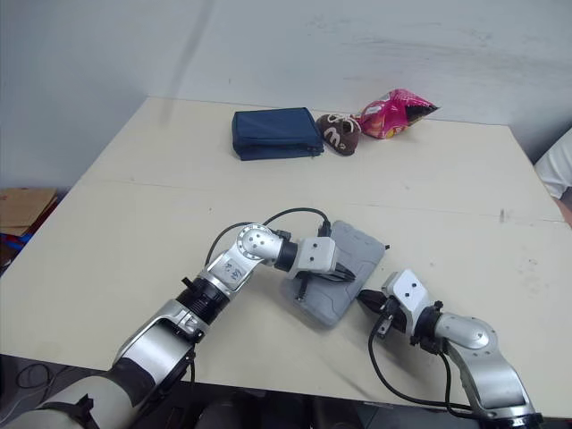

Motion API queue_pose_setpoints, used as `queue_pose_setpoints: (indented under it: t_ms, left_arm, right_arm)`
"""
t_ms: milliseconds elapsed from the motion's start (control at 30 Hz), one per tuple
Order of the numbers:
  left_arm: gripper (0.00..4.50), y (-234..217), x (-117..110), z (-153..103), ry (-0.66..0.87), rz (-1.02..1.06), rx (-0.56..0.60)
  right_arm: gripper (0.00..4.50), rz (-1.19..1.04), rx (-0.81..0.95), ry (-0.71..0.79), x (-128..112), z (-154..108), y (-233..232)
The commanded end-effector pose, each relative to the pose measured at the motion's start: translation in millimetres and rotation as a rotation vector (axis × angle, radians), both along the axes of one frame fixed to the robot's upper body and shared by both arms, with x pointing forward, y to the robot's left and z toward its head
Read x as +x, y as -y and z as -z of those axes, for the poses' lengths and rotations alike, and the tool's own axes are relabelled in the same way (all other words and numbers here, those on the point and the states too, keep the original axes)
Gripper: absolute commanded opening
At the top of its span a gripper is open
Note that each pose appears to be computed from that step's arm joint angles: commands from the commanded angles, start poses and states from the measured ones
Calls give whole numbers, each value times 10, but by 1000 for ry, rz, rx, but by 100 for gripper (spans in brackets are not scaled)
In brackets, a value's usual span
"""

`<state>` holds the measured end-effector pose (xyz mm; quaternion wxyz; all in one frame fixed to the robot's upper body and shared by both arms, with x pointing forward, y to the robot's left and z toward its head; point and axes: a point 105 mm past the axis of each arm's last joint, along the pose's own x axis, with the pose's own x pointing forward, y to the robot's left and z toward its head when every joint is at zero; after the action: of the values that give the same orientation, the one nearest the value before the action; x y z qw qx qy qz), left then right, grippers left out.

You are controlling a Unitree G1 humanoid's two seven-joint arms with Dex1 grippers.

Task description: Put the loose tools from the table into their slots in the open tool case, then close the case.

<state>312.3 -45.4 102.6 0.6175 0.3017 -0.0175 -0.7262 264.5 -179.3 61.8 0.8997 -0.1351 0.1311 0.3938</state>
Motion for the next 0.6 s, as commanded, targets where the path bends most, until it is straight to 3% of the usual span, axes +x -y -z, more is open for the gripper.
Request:
queue_pose_setpoints:
  t_ms: [33,133,267,400,467,500,600]
  left_arm:
    - [0,-214,-37,472,-117,-39,96]
    - [0,-217,-10,135,-77,0,-73]
    - [0,-481,-12,-499,51,88,-307]
    - [0,-850,58,-682,121,42,-314]
    - [49,-1146,124,-773,118,-44,-308]
    - [71,-1275,150,-811,128,-87,-303]
    - [205,-1660,182,-814,101,-220,-247]
  right_arm:
    - [2,-42,-1,111,38,-260,-42]
    - [2,-41,-39,113,-57,-346,114]
    - [2,-98,-106,119,-329,-524,369]
    - [2,-81,-168,139,-435,-657,598]
    - [0,-3,-184,171,-419,-796,790]
    - [32,19,-197,198,-410,-863,858]
    - [147,25,-247,212,-443,-949,983]
